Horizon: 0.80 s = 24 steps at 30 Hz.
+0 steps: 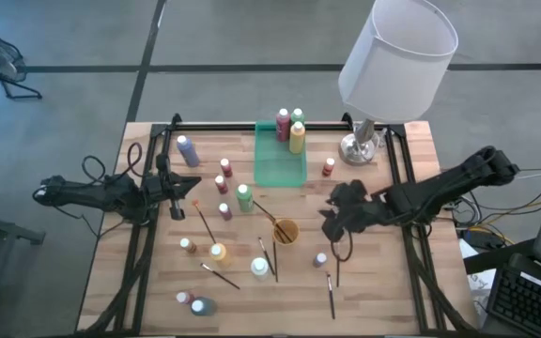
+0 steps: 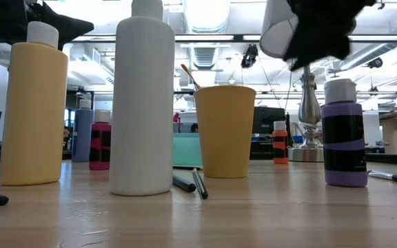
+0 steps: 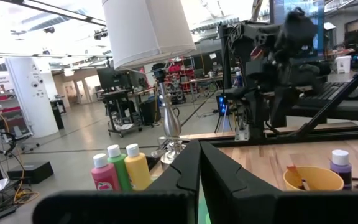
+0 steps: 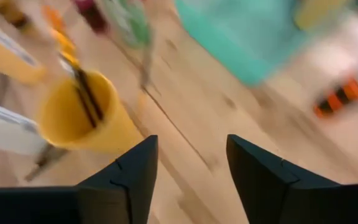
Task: Pick & Place Paint Supplies
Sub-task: Put the silver paintbrush into the yellow cup
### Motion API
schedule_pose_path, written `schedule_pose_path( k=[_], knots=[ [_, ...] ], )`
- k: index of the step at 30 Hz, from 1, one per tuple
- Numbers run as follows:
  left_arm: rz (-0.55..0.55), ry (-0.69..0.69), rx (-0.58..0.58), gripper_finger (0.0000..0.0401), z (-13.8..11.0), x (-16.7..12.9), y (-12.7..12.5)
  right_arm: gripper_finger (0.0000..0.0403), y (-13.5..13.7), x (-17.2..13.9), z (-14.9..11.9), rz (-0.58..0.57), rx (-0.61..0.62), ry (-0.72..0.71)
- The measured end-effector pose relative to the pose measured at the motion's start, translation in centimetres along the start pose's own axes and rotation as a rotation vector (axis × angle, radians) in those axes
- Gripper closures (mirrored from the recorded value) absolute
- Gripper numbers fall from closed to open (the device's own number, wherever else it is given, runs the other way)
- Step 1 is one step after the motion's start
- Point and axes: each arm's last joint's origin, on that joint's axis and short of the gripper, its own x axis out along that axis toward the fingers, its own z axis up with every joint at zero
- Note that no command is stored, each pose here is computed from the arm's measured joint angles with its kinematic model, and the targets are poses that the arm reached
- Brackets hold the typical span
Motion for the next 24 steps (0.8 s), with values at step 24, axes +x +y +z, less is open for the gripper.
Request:
schedule_pose_path(
  k=[24],
  knots=[
    [0.000, -0.001, 0.000, 0.0385, 0.0, 0.0, 0.0, 0.0168, -3.0, 2.6, -6.1, -0.301, 0.444, 0.266]
  ],
)
